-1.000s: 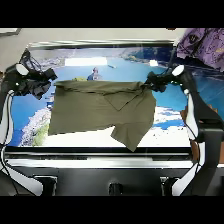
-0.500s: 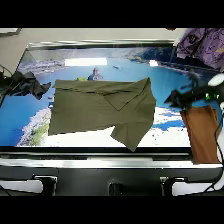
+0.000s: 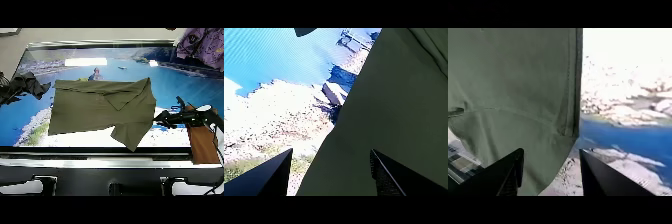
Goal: Fold the clothes and pants, and hang the long-sleeved shirts on hangers.
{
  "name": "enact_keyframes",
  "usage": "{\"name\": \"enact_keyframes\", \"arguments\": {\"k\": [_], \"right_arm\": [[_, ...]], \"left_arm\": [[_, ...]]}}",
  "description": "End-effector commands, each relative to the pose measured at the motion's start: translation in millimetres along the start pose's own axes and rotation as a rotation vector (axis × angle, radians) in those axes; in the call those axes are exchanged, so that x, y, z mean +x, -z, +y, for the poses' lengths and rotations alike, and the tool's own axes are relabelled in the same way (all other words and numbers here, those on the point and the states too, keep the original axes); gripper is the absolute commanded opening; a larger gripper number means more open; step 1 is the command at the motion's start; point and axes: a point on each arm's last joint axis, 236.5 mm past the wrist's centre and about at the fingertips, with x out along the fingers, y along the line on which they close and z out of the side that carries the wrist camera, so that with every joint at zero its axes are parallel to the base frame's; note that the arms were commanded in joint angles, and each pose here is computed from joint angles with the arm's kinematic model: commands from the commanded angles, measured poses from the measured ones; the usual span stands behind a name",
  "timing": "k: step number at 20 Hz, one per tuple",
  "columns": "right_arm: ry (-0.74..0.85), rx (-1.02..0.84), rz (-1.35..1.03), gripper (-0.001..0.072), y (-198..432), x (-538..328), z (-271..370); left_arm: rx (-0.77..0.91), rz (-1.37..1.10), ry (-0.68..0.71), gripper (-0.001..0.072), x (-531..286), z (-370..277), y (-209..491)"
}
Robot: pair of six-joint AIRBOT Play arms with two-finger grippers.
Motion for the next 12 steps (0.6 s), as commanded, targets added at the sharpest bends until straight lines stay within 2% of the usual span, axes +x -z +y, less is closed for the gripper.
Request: {"name": "enact_keyframes", "arguments": {"k": [1, 6, 8, 9, 11, 12], "right_arm": [[-0.028, -0.004, -0.004, 0.0418, -0.8, 13.7, -7.8], [-0.089, 0.011, 0.002, 0.0418, -3.4, 28.4, -10.0], [-0.114, 0.023, -0.003, 0.0415, -5.7, 32.0, -8.2], [-0.11, 0.009, 0.002, 0.0393, -4.7, 34.3, -6.9], [-0.097, -0.026, 0.04, 0.0272, 3.7, 43.8, -1.0], [-0.09, -0.045, 0.058, 0.0161, 7.9, 48.3, 1.5]], "left_arm": [[-0.001, 0.002, -0.001, 0.0549, -0.7, 0.6, 1.3], [-0.003, 0.013, -0.002, 0.0547, 0.3, 1.1, 3.5], [-0.06, 0.04, -0.008, 0.0548, 1.7, 3.7, 9.9], [-0.032, 0.07, -0.014, 0.0548, 4.2, 6.1, 17.9], [0.0, 0.141, -0.023, 0.0548, 9.3, 15.4, 38.5], [-0.008, 0.166, -0.018, 0.0548, 10.6, 21.2, 50.5]]}}
